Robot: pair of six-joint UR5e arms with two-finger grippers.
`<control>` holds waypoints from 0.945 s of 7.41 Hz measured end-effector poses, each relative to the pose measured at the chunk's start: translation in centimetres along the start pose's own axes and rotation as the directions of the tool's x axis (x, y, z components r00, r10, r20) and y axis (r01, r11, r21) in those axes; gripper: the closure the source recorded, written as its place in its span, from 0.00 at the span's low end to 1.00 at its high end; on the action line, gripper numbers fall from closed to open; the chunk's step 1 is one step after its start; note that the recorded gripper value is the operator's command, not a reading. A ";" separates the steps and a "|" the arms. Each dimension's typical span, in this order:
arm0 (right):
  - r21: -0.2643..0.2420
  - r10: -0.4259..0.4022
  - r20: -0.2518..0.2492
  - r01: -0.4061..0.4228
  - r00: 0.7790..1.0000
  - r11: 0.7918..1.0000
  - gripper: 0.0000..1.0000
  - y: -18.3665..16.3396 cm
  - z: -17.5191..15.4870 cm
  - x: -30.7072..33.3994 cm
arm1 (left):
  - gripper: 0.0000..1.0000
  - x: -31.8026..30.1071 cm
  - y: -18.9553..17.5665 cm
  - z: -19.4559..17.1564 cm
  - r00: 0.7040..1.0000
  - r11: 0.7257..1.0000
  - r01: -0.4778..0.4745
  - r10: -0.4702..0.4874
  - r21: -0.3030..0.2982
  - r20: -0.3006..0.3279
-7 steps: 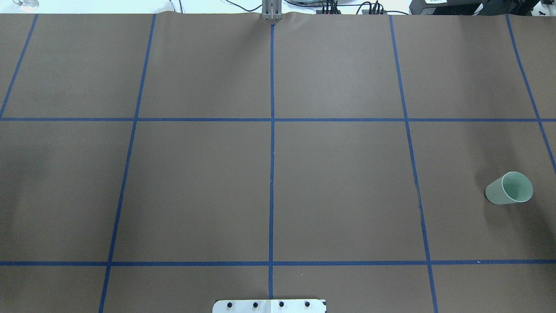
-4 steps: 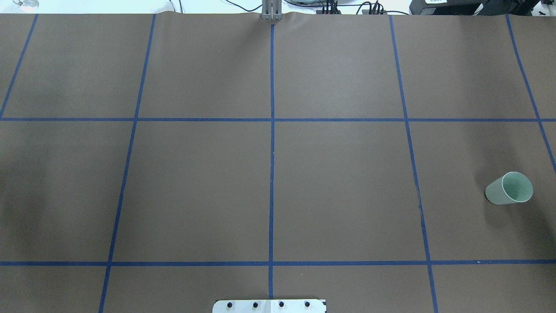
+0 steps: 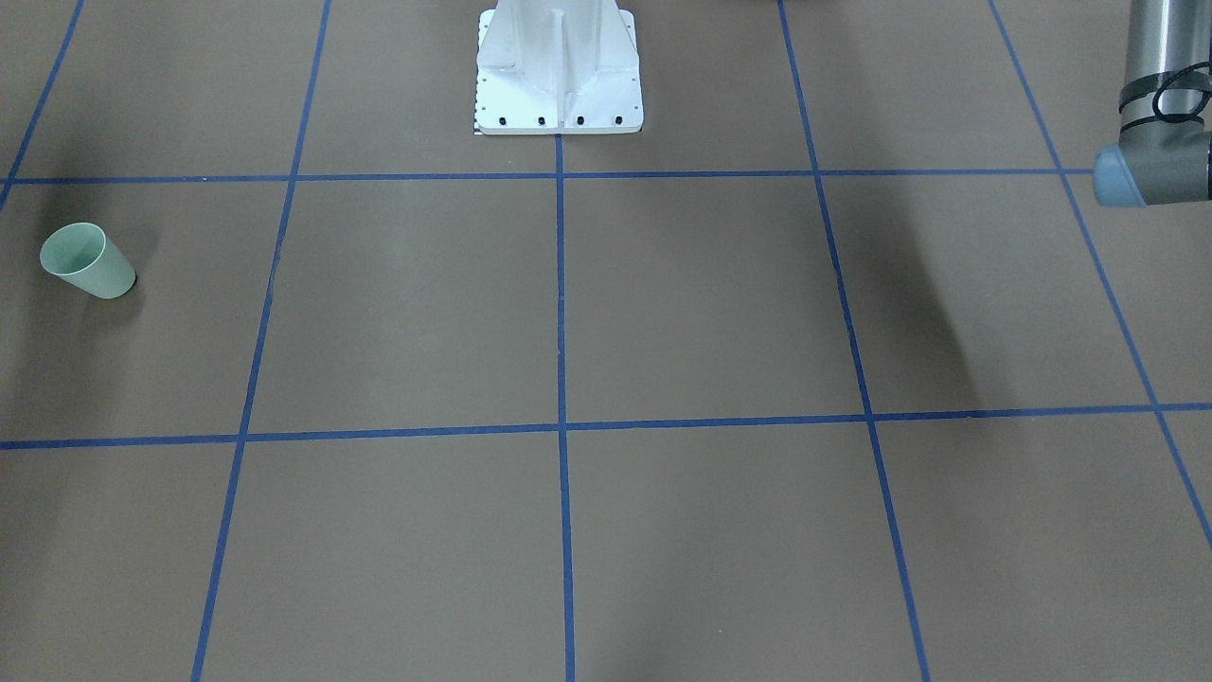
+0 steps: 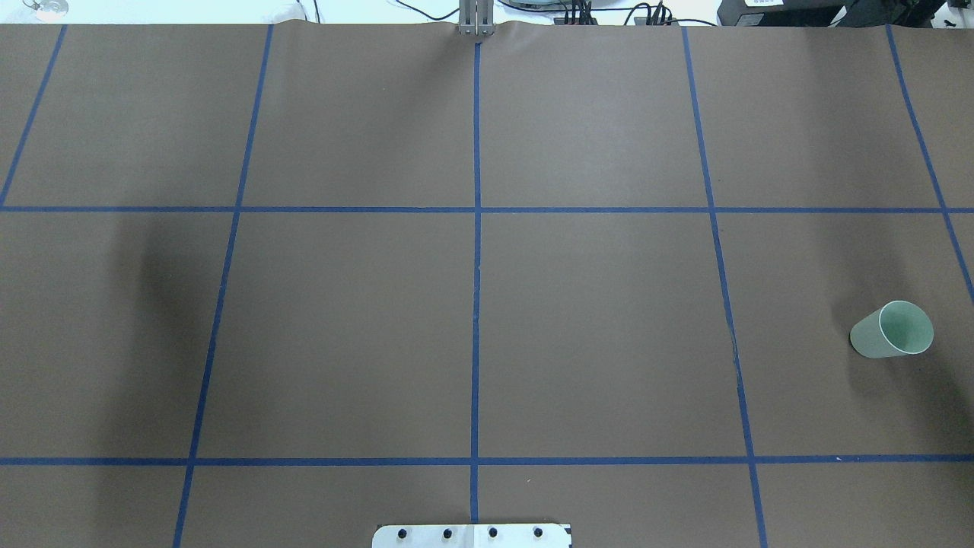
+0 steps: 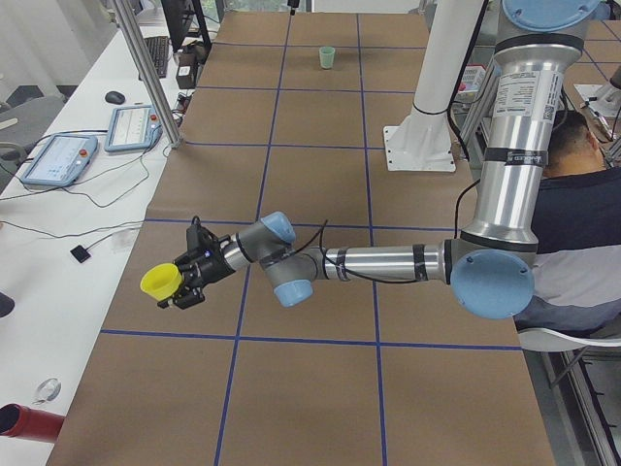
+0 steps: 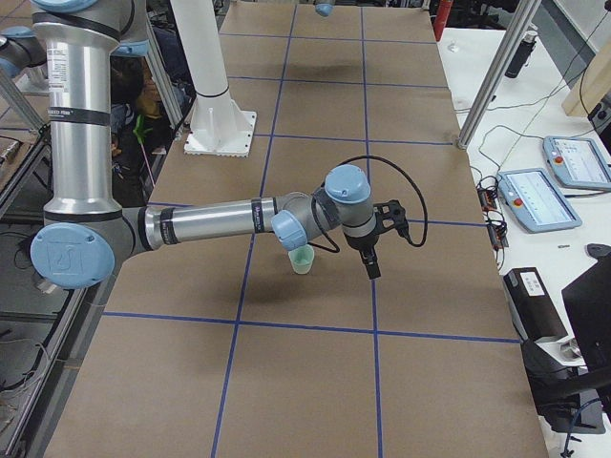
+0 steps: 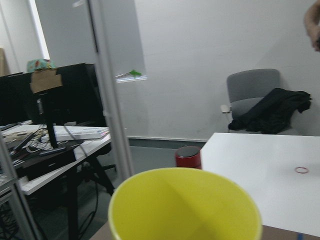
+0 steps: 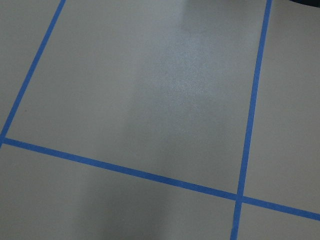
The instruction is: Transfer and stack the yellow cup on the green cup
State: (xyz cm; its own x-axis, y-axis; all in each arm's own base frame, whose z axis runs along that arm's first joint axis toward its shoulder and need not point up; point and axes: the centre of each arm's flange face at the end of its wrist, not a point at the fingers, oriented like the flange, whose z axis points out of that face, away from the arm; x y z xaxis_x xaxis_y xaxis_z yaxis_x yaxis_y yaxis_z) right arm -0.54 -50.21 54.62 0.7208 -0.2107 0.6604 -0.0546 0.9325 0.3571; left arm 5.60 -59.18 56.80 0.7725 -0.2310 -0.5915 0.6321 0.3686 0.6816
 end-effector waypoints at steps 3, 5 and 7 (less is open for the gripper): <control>0.005 0.031 0.001 -0.031 1.000 0.999 0.00 0.0 -0.1 -0.1 | 1.00 9.8 -5.1 -2.8 0.928 0.999 -0.011 -0.008 -0.048 -0.372; 0.007 0.033 0.003 -0.033 0.999 0.999 0.00 -0.1 -0.2 -0.2 | 1.00 17.9 -5.8 -7.1 0.777 0.998 -0.051 0.011 -0.046 -0.630; 0.010 0.042 0.007 -0.042 0.999 0.999 0.00 -0.3 -0.4 -0.4 | 1.00 27.7 -2.7 -12.2 0.575 0.989 -0.139 0.122 0.051 -0.809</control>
State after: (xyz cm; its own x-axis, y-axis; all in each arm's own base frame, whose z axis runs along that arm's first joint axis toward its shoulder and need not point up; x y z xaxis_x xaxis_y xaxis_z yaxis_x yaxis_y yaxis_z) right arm -0.58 -50.32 53.99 0.7126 -0.1736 0.6797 -0.0917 0.9376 0.3355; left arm 24.58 -55.56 33.32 0.4728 0.6404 -0.6053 0.5206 0.3511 0.7782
